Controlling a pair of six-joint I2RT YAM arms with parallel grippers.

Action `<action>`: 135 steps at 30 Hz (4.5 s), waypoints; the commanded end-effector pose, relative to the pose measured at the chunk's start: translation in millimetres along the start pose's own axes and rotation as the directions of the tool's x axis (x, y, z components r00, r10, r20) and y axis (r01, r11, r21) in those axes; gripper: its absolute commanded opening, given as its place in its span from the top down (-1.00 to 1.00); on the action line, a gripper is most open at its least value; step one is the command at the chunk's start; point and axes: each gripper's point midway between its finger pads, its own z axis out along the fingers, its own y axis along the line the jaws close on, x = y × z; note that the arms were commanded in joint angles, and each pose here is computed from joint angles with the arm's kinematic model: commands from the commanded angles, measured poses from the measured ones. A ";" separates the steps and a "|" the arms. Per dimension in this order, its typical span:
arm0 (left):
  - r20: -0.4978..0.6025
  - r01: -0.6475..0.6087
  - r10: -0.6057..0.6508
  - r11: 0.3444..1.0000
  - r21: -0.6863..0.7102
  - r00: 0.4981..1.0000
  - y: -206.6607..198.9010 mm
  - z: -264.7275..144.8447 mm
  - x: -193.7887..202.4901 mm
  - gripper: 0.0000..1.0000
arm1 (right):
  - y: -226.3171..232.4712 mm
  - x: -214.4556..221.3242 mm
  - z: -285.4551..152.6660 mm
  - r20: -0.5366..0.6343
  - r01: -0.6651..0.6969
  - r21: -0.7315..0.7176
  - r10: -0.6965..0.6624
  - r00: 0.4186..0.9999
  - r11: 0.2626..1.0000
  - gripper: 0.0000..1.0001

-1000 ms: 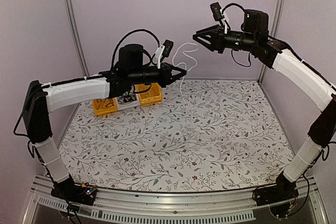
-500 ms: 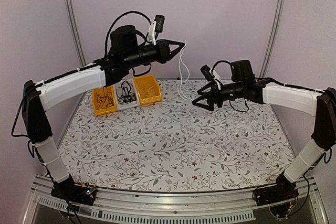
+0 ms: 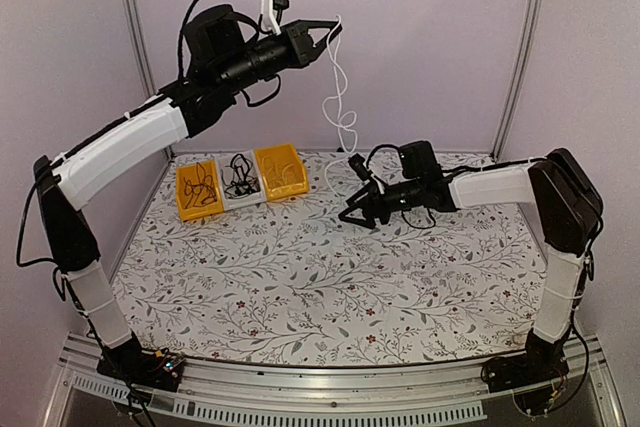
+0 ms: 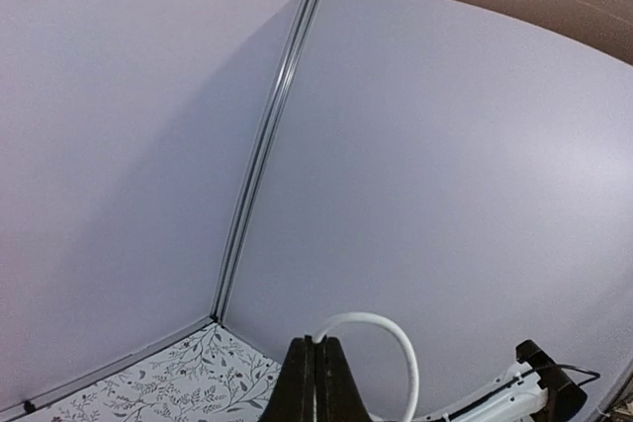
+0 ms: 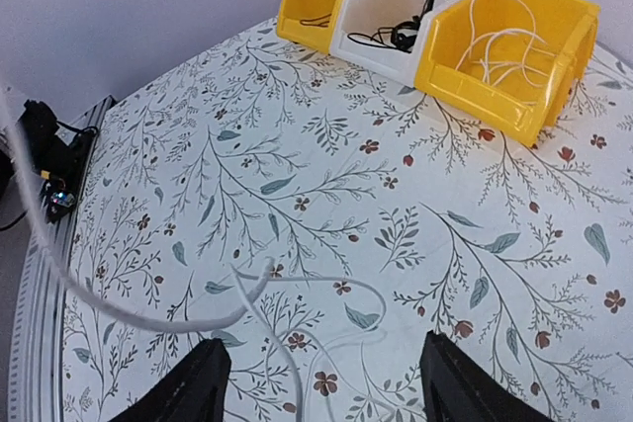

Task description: Untangle the cables

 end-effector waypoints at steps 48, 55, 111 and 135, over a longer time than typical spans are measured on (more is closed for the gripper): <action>-0.141 -0.025 -0.065 0.828 -0.560 0.988 332.3 -81.2 100.6 1.00 | 51.8 -3.3 -102.9 -0.137 0.064 0.099 -0.050 0.989 0.993 -0.29; -0.145 0.006 -0.112 0.813 -0.582 0.983 355.4 -81.0 131.1 1.00 | 48.9 1.5 -100.7 -0.146 0.056 0.098 -0.041 0.988 0.994 -0.29; -0.446 -0.203 -0.415 0.509 -0.836 0.793 344.0 -163.3 218.9 -0.04 | -15.7 14.0 -59.6 -0.196 0.010 0.185 0.027 0.980 0.983 -0.23; -0.593 0.018 -0.354 0.868 -0.496 0.723 149.7 -139.6 282.6 -0.07 | -46.1 55.9 14.0 -0.280 -0.053 0.042 0.063 0.958 0.998 -0.21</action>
